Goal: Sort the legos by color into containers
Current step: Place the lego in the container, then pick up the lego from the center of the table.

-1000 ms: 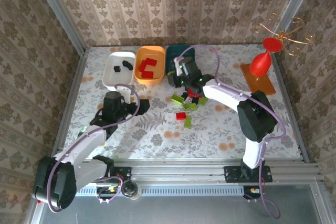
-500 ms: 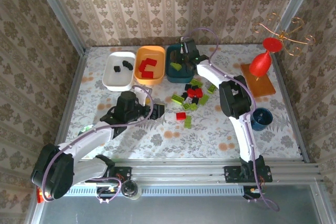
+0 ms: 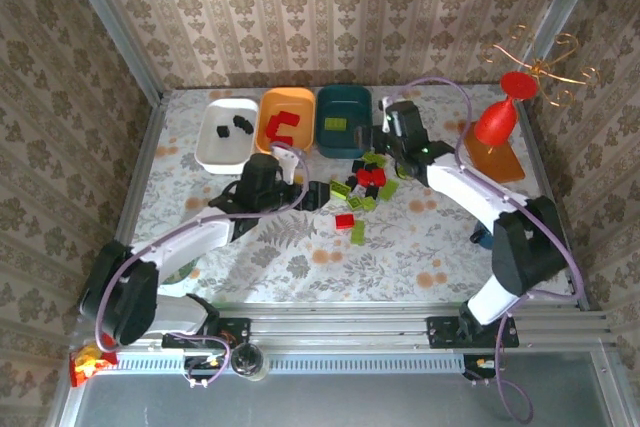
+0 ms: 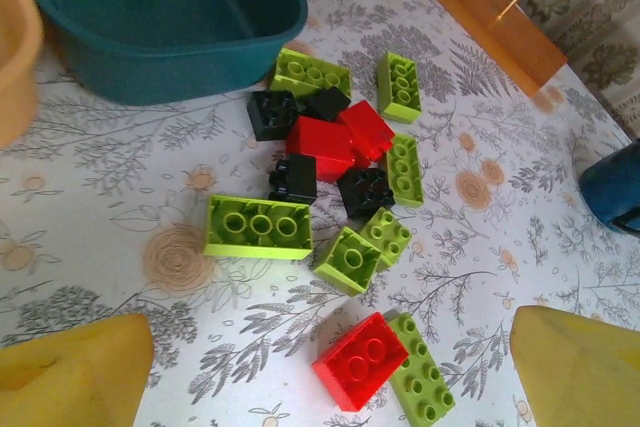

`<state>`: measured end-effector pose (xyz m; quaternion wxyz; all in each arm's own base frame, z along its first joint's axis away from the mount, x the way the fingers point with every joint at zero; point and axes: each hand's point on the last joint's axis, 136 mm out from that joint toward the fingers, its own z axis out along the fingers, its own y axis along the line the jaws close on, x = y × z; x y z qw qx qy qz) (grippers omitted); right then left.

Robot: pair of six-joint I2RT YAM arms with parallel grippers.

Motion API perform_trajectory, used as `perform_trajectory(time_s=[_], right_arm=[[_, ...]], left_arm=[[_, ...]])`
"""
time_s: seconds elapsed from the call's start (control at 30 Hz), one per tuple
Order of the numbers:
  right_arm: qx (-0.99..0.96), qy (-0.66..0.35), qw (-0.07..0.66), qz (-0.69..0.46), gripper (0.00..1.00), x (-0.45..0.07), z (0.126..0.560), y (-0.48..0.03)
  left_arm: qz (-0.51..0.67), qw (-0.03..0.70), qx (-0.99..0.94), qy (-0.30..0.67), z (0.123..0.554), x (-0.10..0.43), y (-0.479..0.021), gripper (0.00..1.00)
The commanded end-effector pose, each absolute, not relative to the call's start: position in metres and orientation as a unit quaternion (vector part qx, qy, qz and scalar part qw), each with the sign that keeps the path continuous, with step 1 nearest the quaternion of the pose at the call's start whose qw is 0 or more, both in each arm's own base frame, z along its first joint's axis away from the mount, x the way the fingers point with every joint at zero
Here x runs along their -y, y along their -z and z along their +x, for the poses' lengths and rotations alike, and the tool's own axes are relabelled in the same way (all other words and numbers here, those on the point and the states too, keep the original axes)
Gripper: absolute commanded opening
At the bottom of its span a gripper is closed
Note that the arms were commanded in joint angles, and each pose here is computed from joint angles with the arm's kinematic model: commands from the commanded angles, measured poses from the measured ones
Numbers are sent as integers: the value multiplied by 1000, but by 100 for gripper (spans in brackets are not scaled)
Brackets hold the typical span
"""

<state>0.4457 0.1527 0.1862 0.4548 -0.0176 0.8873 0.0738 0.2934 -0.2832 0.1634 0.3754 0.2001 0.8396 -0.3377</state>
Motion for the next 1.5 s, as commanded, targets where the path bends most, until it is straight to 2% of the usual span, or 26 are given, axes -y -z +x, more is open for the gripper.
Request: perform_trajectory(time_s=[0.0, 0.2, 0.53, 0.77, 0.97, 1.2, 1.47], right_arm=[[-909, 24, 414, 45, 87, -98, 427, -145], [-936, 43, 330, 111, 87, -69, 431, -97], [-949, 24, 274, 156, 81, -67, 466, -53], [-955, 14, 244, 169, 68, -66, 460, -26], [-956, -8, 239, 168, 52, -67, 457, -18], [-960, -15, 229, 161, 48, -66, 458, -15], [-961, -23, 233, 146, 36, -66, 462, -24]], left_arm=[[234, 393, -818, 349, 296, 301, -174, 92], [243, 399, -812, 350, 290, 302, -157, 91], [234, 402, -812, 351, 285, 296, -158, 91], [235, 396, -817, 347, 285, 296, -154, 91], [236, 390, -823, 339, 286, 295, -148, 91], [232, 395, -827, 326, 289, 290, -148, 91], [218, 408, -831, 308, 293, 277, -150, 91]])
